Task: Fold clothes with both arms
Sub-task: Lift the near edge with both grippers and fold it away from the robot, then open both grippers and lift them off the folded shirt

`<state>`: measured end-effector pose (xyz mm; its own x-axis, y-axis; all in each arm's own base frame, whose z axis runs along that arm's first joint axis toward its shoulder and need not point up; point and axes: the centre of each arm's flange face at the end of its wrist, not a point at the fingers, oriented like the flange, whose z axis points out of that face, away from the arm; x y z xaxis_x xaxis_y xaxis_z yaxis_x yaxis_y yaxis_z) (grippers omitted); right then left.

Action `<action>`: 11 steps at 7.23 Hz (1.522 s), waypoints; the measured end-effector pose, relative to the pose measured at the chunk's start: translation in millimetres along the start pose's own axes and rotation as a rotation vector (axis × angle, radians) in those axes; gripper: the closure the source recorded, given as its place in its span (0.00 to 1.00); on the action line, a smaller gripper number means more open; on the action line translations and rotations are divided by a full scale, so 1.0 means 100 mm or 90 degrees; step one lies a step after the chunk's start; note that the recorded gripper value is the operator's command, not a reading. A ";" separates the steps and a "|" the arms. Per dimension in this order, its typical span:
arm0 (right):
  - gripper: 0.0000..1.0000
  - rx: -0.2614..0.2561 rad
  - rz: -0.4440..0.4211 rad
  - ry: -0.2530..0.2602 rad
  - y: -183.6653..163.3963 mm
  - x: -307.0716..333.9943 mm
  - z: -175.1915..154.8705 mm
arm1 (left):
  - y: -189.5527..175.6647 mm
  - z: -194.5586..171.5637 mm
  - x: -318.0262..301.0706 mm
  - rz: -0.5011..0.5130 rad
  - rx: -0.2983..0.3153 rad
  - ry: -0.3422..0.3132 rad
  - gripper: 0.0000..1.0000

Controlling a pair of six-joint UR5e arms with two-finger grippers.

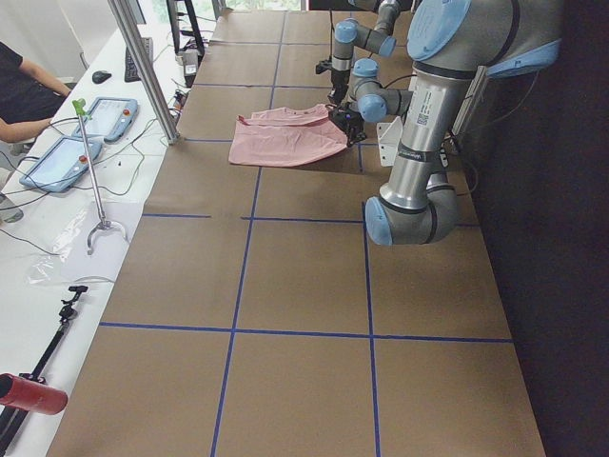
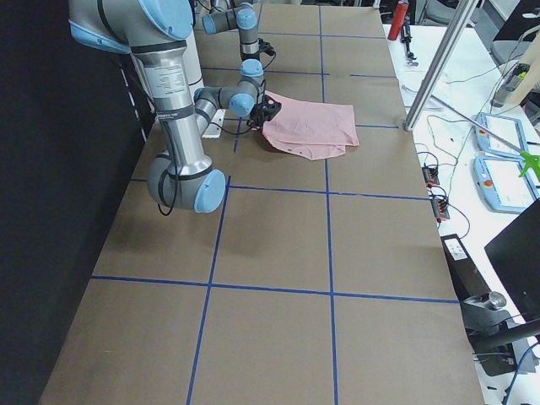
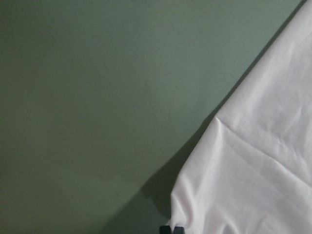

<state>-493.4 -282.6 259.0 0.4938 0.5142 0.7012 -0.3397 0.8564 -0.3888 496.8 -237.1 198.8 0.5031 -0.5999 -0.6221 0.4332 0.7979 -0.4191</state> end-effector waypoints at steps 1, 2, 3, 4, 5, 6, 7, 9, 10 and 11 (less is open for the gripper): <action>1.00 -0.013 -0.010 -0.005 0.12 0.08 -0.08 | 0.10 -0.14 -0.16 0.010 -0.016 -0.009 1.00; 1.00 -0.020 -0.016 -0.006 0.17 0.13 -0.12 | 0.14 -0.22 -0.26 0.017 -0.028 -0.016 1.00; 1.00 -0.021 -0.020 -0.007 0.19 0.13 -0.12 | 0.16 -0.23 -0.29 0.023 -0.032 -0.019 1.00; 1.00 -0.014 -0.020 -0.010 0.13 0.09 -0.12 | 0.07 -0.21 -0.24 0.033 -0.022 -0.016 1.00; 1.00 -0.001 -0.020 -0.020 -0.01 0.00 -0.16 | -0.16 -0.22 -0.09 0.047 0.001 -0.004 1.00; 1.00 0.018 -0.023 -0.035 -0.20 -0.15 -0.22 | -0.47 -0.24 0.10 0.057 0.026 0.017 1.00; 1.00 0.042 -0.029 -0.048 -0.44 -0.34 -0.27 | -0.74 -0.24 0.27 0.060 0.046 0.040 1.00; 1.00 0.093 -0.079 -0.044 -0.97 -0.62 -0.26 | -1.12 0.00 0.51 0.058 0.066 0.080 1.00; 1.00 0.108 -0.095 -0.037 -1.14 -0.73 -0.21 | -1.20 0.12 0.57 0.058 0.067 0.092 1.00; 1.00 0.118 -0.100 -0.038 -1.26 -0.88 -0.15 | -1.24 0.17 0.60 0.058 0.068 0.100 1.00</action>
<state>-481.9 -434.5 237.1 0.5059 0.3670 0.7806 -0.4060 0.8998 -0.1598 486.2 -373.2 224.9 0.4240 -0.5027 -0.7534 0.4721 0.8325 -0.2898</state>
